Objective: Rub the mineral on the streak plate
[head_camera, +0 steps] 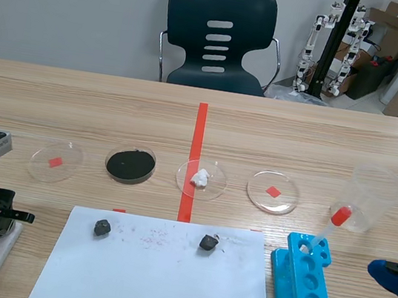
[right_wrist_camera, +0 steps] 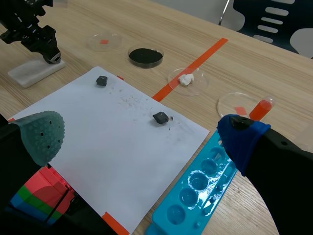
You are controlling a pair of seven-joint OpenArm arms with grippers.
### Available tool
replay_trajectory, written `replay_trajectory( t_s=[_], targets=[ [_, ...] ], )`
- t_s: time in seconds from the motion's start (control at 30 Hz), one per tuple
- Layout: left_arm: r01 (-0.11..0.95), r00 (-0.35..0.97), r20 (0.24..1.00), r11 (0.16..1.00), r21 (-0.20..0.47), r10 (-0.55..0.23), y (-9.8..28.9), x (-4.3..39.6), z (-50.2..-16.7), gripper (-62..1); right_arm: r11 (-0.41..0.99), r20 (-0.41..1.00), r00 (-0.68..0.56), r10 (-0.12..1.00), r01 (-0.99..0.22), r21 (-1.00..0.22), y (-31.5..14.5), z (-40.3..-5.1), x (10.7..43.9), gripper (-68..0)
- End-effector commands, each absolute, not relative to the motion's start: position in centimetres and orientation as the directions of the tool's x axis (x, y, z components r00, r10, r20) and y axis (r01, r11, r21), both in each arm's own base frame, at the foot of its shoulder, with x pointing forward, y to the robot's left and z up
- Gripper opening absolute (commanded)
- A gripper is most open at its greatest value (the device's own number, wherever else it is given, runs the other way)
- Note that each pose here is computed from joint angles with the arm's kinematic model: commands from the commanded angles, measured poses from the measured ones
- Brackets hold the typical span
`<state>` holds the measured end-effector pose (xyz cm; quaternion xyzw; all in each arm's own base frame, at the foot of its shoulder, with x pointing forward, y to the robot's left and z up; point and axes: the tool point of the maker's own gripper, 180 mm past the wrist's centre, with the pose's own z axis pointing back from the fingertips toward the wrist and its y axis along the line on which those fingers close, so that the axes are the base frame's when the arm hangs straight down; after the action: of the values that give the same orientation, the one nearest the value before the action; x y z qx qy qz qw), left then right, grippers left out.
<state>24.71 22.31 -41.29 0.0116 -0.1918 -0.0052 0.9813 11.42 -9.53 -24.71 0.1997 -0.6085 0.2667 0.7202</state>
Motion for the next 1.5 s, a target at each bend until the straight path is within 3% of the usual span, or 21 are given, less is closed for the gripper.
replay_trajectory(
  t_s=[0.0, 0.2, 0.47, 0.9, 1.07, 1.23, 1.33, 1.47],
  targets=[
    [0.026, 0.935, 0.354, 1.000, 0.013, -0.029, 21.5, 24.2, -41.7, -49.2, 0.782, 0.988, 0.097, 0.118, -0.622, -0.032, -9.5, -24.0, 11.7, 0.4],
    [0.008, 0.944, 0.325, 0.986, 0.167, -0.063, 24.3, 23.7, -41.6, -49.2, 0.782, 0.988, 0.097, 0.118, -0.622, -0.032, -9.5, -24.0, 11.7, 0.4],
    [-0.017, 0.944, 0.326, 0.973, 0.230, -0.061, 25.5, 23.7, -41.4, -49.2, 0.782, 0.988, 0.097, 0.118, -0.622, -0.032, -9.5, -24.0, 11.7, 0.4],
    [-0.037, 0.946, 0.319, 0.964, 0.265, -0.051, 26.2, 23.1, -41.5, -49.2, 0.782, 0.988, 0.097, 0.118, -0.622, -0.032, -9.5, -24.0, 11.7, 0.4],
    [-0.047, 0.949, 0.314, 0.978, 0.205, -0.021, 25.1, 22.9, -41.9, -49.2, 0.782, 0.988, 0.097, 0.118, -0.622, -0.032, -9.5, -24.0, 11.7, 0.4],
    [-0.013, 0.949, 0.315, 0.999, 0.047, -0.002, 22.2, 23.0, -42.3, -49.2, 0.782, 0.988, 0.097, 0.118, -0.622, -0.032, -9.5, -24.0, 11.7, 0.4],
    [0.004, 0.946, 0.325, 1.000, -0.015, 0.001, 21.1, 23.1, -42.2, -49.2, 0.782, 0.988, 0.097, 0.118, -0.622, -0.032, -9.5, -24.0, 11.7, 0.4],
    [0.004, 0.945, 0.327, 1.000, -0.017, 0.002, 21.1, 23.2, -42.2, -49.2, 0.782, 0.988, 0.097, 0.118, -0.622, -0.032, -9.5, -24.0, 11.7, 0.4]
  ],
)
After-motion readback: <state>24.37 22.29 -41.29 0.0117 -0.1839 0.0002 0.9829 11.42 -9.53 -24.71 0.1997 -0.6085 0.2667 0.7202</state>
